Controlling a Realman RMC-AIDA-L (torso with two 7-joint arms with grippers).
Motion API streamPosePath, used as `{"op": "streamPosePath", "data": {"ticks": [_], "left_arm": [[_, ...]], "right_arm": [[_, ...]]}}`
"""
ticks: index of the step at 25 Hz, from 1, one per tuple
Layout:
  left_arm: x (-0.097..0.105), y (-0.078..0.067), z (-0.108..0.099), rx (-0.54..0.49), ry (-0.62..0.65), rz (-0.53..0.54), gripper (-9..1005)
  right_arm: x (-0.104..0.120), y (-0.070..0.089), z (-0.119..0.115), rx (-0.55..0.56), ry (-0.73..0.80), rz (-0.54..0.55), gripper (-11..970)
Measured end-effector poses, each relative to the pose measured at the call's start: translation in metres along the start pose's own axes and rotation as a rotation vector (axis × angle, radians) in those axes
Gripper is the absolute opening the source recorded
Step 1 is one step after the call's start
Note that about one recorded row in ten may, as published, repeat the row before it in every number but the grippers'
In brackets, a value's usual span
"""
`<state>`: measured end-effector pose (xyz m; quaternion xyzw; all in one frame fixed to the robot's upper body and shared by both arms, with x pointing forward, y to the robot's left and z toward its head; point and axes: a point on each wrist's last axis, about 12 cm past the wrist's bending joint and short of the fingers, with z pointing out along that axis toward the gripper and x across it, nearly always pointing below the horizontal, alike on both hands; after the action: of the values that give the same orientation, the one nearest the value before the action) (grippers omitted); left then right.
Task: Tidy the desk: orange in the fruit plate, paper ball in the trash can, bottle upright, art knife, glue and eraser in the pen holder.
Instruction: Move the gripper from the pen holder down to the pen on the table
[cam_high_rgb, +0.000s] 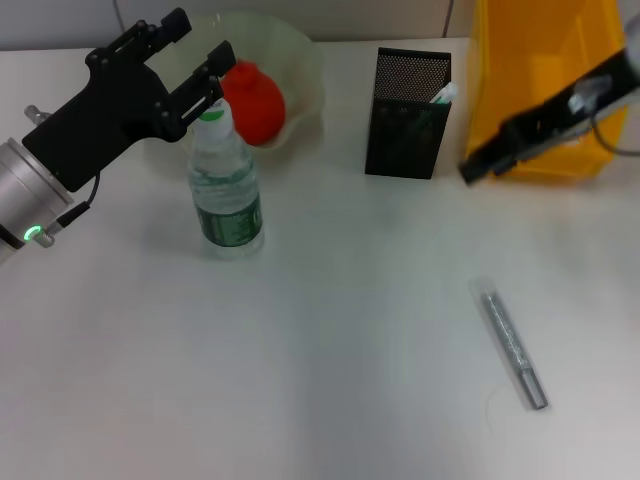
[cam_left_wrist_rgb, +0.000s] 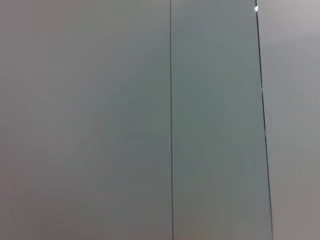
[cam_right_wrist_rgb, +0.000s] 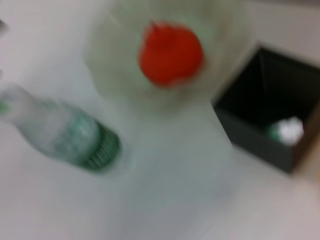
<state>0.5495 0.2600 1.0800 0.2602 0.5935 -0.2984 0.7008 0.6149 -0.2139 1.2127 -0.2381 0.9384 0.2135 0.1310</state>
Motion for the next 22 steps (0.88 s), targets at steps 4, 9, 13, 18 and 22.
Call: {"op": "streamPosePath", "data": {"ticks": [4,9,13,18,22], "left_arm": [[0.0,0.0,0.001,0.0,0.001,0.005,626],[0.001,-0.001,0.0,0.0,0.001,0.008,626],[0.003,-0.002,-0.003,-0.005,0.003,-0.001,626],[0.004,-0.002,-0.005,-0.009,0.005,-0.003,626],[0.004,-0.003,-0.005,-0.008,0.006,-0.002,627]], "right_arm": [[-0.004,0.003,0.029,0.052,0.128,0.007,436],[-0.004,0.013,0.064,0.08,0.239,-0.041,432],[-0.001,0.016,0.073,0.104,0.291,-0.044,428],[0.005,0.016,0.079,0.171,0.358,-0.027,424],[0.01,0.015,0.083,0.173,0.393,-0.006,420]]}}
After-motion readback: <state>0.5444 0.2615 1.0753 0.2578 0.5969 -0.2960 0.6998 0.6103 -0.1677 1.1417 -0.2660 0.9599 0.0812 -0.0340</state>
